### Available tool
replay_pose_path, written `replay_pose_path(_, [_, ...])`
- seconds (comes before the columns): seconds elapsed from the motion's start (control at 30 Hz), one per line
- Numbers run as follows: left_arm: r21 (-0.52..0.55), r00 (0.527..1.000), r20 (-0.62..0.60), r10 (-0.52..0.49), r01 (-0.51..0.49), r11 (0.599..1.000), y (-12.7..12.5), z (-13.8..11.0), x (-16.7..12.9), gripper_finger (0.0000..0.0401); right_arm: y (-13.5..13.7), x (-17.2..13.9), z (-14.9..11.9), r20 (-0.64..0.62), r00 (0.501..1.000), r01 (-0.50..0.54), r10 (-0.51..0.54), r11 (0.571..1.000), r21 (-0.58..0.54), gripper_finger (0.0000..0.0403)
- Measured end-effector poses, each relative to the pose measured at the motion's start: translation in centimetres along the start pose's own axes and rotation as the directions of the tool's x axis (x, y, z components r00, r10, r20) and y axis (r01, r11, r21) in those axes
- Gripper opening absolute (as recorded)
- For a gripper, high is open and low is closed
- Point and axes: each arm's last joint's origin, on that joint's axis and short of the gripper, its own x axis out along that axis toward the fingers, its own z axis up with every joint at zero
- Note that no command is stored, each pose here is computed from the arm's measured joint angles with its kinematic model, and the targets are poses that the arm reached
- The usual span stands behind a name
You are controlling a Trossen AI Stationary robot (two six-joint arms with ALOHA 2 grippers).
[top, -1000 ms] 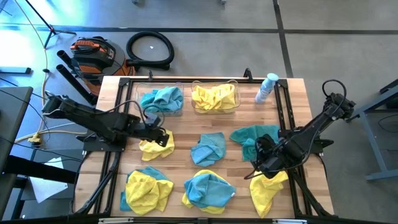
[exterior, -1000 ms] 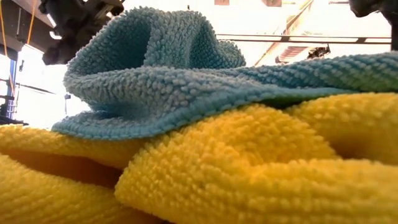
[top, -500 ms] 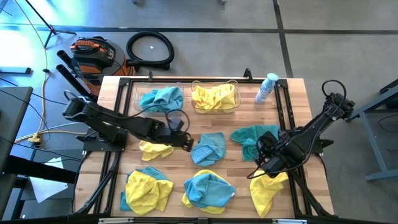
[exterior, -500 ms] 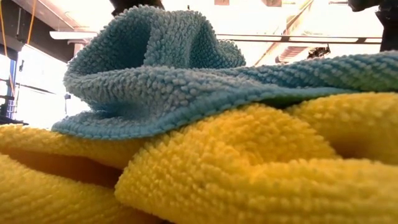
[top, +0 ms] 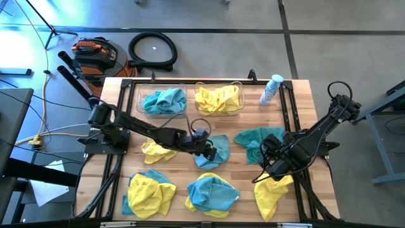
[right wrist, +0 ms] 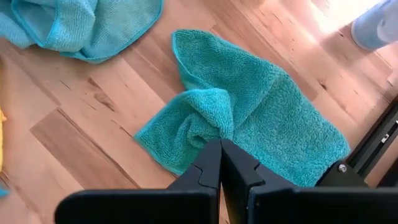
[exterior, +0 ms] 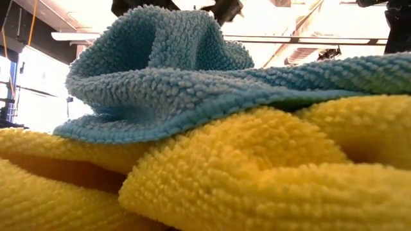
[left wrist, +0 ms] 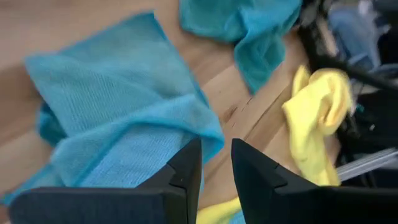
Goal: Sort microfiber towel by color & place in baskets
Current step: Put the blue towel into the left transparent bin
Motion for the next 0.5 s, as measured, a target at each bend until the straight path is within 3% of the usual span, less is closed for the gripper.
replay_pose_path(0.23, [0.066, 0.996, -0.05, 0.079, -0.075, 0.995, -0.5, -0.6, 3.0, 0.0081, 0.0, 0.0, 0.0, 0.011, 1.0, 0.001, -0.001, 0.999, -0.037, 0.0])
replay_pose_path(0.5, [0.17, 0.938, -0.097, 0.332, -0.313, 0.934, 0.7, -1.3, 5.9, 0.0081, 0.0, 0.0, 0.1, 0.036, 0.999, 0.003, -0.001, 0.999, -0.05, 0.0])
